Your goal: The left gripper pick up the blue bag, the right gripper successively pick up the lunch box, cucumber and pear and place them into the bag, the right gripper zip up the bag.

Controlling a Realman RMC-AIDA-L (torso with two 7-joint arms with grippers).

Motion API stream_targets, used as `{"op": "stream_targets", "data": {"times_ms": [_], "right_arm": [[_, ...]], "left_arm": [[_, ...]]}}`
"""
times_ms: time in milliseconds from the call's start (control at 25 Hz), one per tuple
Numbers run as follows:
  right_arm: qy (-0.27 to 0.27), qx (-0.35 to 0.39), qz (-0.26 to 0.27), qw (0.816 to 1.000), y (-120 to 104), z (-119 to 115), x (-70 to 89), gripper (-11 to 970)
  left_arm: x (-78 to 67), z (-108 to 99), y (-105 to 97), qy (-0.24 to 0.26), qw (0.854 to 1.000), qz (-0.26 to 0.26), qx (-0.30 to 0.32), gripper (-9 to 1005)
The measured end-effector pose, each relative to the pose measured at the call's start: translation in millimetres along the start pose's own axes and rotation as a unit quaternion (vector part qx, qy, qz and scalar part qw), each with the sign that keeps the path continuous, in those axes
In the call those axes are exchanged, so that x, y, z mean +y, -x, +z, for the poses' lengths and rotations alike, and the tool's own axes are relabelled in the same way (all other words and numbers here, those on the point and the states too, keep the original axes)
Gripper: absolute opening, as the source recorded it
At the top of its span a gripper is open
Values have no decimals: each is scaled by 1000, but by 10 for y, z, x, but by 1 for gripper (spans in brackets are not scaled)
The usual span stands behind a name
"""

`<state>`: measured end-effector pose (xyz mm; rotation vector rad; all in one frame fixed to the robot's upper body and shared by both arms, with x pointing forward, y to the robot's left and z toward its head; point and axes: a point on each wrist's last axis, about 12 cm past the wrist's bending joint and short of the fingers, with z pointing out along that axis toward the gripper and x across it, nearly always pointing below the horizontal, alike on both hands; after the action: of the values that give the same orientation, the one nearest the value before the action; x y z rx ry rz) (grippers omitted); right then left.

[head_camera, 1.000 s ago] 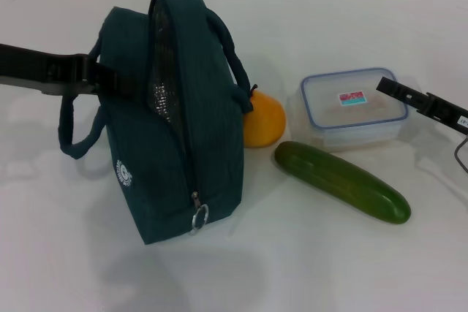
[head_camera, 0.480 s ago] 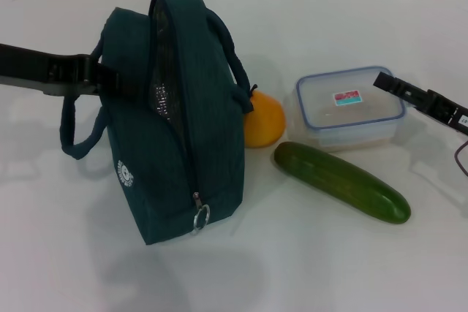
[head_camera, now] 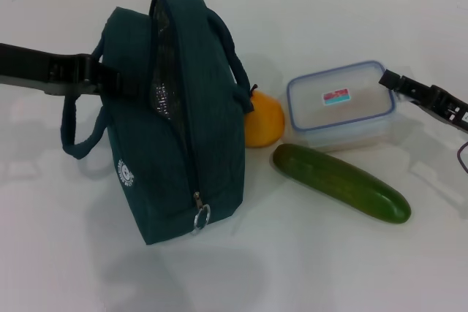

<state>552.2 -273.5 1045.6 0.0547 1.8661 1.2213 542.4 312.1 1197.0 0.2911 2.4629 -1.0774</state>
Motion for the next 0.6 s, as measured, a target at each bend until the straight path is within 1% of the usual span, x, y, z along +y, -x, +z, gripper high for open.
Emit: {"op": "stream_targets", "data": {"times_ms": [200,440,600], "right_arm": [[6,-5,8,1000,13,13,17,356],[10,-5,14,1000,15,22,28,258],[17,-3,15,1000,11,22,46,222]], "left_arm": [[-3,3,3,-2,1000,0,0,38],[-6,23,14,-5,1000,0,2,38],[-9,34,24,-8,1000,1,3,38]]}}
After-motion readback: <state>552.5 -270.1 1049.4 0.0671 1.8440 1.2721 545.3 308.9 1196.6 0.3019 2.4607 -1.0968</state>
